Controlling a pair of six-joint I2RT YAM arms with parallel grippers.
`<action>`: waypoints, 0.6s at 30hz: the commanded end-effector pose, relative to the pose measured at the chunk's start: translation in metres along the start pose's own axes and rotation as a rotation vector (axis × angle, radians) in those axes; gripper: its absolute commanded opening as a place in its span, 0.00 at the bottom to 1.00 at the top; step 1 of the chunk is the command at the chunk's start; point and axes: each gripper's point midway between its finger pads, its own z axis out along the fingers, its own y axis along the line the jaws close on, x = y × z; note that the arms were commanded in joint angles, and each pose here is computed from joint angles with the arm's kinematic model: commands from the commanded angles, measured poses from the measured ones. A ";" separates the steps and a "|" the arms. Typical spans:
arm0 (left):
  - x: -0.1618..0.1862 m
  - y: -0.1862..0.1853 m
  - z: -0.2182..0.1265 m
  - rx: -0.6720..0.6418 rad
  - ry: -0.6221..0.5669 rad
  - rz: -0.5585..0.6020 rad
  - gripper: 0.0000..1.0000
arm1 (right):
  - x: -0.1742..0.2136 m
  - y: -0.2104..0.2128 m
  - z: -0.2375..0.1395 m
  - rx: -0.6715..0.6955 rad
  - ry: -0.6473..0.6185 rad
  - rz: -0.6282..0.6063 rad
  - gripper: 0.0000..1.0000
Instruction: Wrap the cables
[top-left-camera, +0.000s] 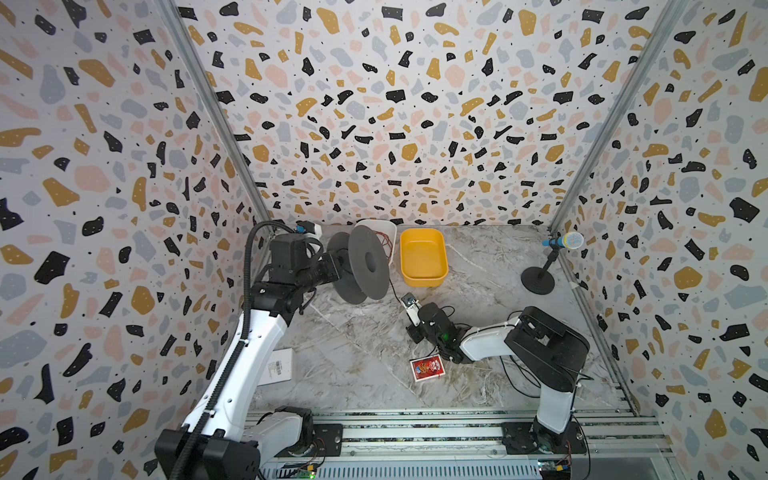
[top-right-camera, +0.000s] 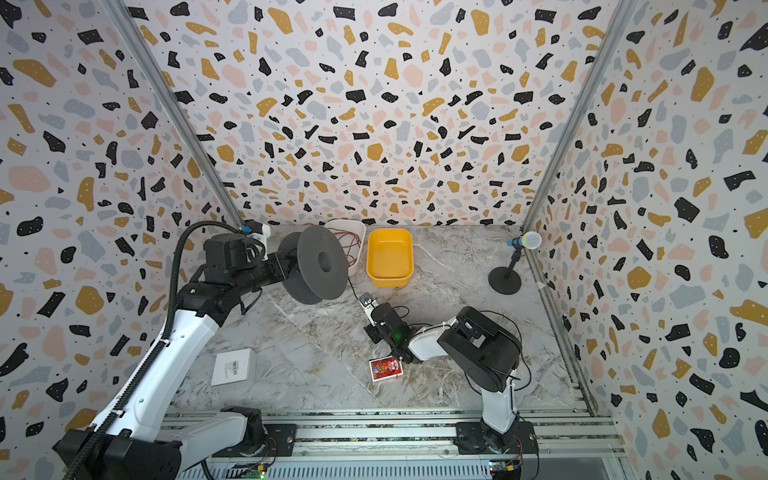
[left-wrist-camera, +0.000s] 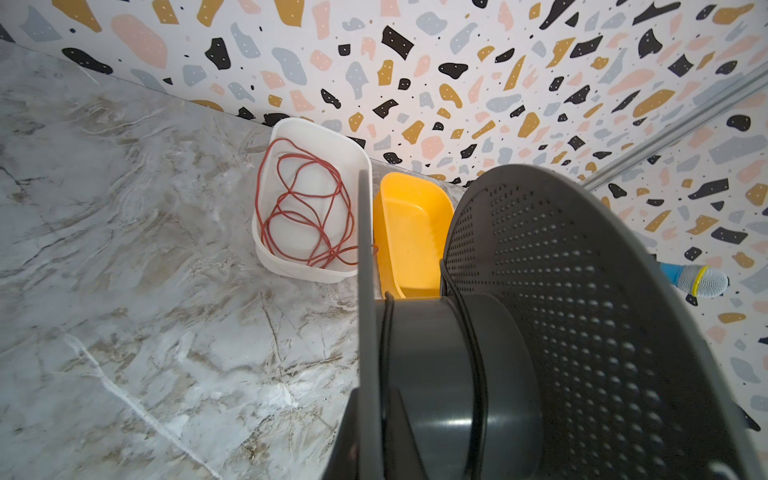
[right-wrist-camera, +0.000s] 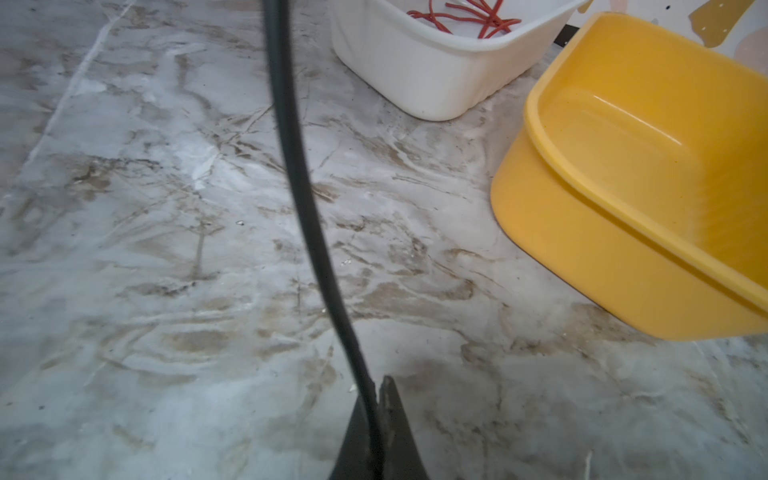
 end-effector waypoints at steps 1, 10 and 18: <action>-0.029 -0.012 -0.006 0.054 -0.125 -0.024 0.00 | -0.015 0.009 -0.002 0.036 -0.009 -0.029 0.00; -0.041 0.009 -0.004 -0.037 -0.226 -0.107 0.00 | -0.031 0.045 -0.017 0.029 -0.018 -0.093 0.00; -0.047 0.035 -0.012 -0.142 -0.346 -0.176 0.00 | -0.069 0.075 -0.039 0.063 -0.058 -0.245 0.00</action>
